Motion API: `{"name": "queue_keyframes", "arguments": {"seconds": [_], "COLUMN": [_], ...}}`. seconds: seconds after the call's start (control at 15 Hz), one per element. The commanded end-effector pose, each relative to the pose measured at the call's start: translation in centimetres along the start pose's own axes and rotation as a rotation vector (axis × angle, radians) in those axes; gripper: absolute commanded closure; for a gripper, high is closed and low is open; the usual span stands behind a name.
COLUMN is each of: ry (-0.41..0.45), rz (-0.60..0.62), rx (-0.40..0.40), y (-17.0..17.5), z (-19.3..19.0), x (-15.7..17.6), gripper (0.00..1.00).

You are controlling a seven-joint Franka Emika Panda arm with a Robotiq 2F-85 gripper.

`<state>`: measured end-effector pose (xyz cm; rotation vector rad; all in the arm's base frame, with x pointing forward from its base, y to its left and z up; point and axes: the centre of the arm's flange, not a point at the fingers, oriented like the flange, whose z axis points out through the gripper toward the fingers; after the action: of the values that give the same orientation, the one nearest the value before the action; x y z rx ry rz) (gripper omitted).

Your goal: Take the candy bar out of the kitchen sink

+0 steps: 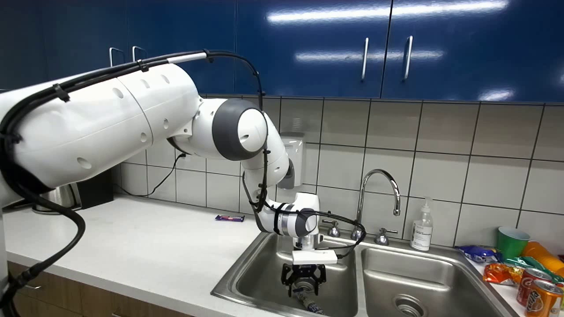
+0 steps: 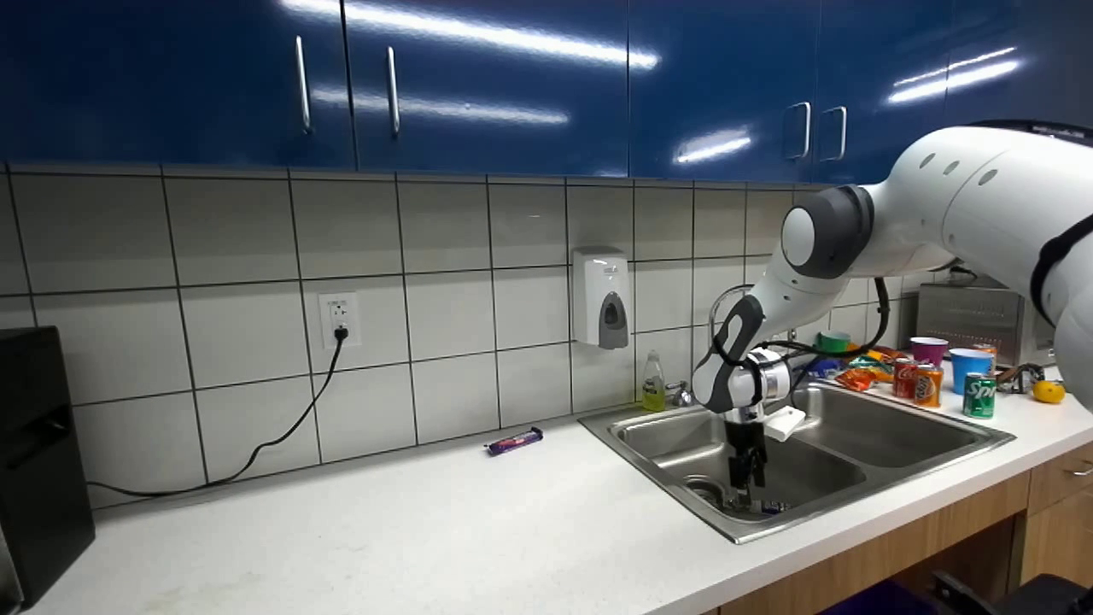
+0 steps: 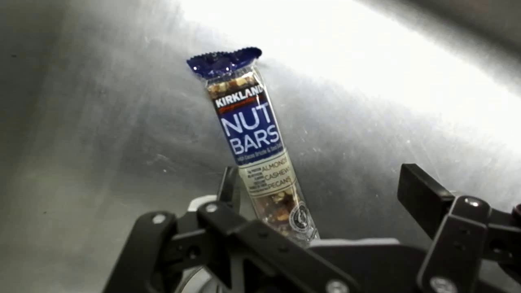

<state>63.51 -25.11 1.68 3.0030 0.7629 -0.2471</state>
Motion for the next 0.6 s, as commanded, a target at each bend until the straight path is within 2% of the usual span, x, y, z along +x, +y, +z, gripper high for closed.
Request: {"name": "queue_keyframes", "arguments": {"seconds": [0.0, 0.53], "ry": [-0.025, -0.086], "rz": [-0.043, -0.07], "rx": [0.007, 0.042], "y": [2.8, 3.7], "z": [0.5, 1.5], "x": [0.5, -0.2], "gripper": [0.0, 0.0]}}
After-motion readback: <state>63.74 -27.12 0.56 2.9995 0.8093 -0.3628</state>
